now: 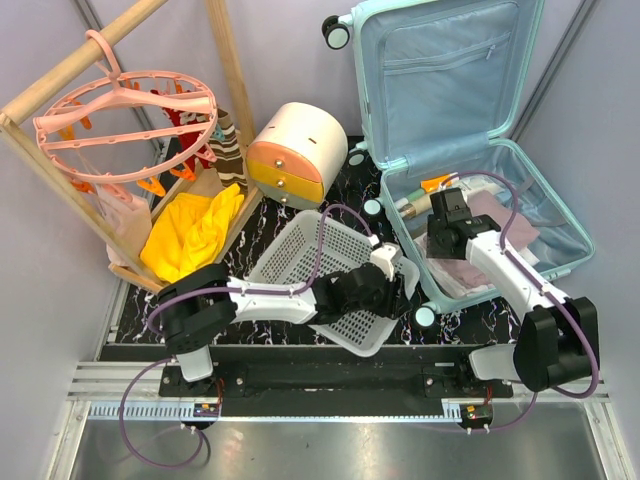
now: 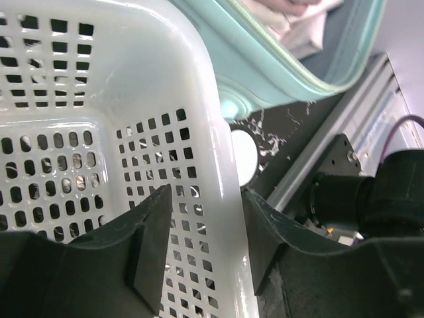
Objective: Open, take out, and arrange the luggage
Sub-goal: Move the bin to the center of the board, then pick up the clothes from the luggage.
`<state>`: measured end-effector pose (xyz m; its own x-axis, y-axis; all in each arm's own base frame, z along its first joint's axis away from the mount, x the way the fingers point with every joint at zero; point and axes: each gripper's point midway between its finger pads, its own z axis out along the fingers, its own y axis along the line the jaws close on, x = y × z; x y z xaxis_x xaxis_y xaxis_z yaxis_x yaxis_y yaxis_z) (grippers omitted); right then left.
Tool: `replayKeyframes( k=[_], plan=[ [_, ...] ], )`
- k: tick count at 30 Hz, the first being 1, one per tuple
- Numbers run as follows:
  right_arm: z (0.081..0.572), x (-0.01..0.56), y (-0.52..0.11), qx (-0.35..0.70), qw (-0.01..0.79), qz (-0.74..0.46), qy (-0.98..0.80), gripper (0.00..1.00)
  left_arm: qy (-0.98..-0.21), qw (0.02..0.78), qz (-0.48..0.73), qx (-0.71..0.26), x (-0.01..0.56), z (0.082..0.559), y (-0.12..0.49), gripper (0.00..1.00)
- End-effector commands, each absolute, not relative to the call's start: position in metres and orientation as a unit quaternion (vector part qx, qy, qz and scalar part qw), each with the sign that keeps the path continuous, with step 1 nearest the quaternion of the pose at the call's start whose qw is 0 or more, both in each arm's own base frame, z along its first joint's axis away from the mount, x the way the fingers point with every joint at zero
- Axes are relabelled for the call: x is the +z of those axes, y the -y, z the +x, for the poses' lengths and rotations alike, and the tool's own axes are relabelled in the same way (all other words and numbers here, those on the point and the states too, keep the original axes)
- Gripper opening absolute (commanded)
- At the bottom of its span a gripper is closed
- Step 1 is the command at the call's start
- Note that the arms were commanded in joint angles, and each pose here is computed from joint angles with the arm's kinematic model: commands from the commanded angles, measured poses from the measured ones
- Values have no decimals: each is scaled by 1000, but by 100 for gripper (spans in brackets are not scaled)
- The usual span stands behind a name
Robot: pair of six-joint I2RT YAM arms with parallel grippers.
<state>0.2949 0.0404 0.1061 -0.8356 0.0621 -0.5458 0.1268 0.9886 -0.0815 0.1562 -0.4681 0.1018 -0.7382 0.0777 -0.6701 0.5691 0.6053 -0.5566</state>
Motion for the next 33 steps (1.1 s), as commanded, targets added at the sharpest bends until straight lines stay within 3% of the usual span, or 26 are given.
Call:
replayKeyframes(
  k=[1, 2, 6, 9, 10, 13, 17, 22, 33],
  plan=[
    [311, 117, -57, -36, 309, 23, -950, 51, -825, 364, 167, -399, 129, 190, 475, 39],
    [311, 115, -58, -36, 306, 21, -951, 52, -824, 365, 166, -400, 130, 192, 475, 39],
    [312, 109, -61, -38, 297, 16, -954, 51, -806, 381, 179, -416, 145, 192, 474, 56],
    [314, 108, -56, -50, 298, 23, -953, 37, -790, 397, 187, -429, 163, 191, 472, 75],
    [314, 107, -56, -53, 294, 22, -954, 24, -789, 401, 190, -424, 166, 191, 470, 84],
    [313, 111, -57, -50, 294, 19, -954, 11, -777, 433, 189, -417, 191, 195, 454, 95],
    [312, 134, -66, -24, 320, 8, -947, 0, -768, 479, 178, -386, 215, 203, 416, 99],
    [310, 174, -92, 51, 350, -24, -935, 0, -766, 509, 140, -366, 233, 219, 359, 99],
    [284, 186, -150, 172, 279, -89, -940, 0, -772, 526, 95, -345, 223, 230, 291, 99]
  ],
)
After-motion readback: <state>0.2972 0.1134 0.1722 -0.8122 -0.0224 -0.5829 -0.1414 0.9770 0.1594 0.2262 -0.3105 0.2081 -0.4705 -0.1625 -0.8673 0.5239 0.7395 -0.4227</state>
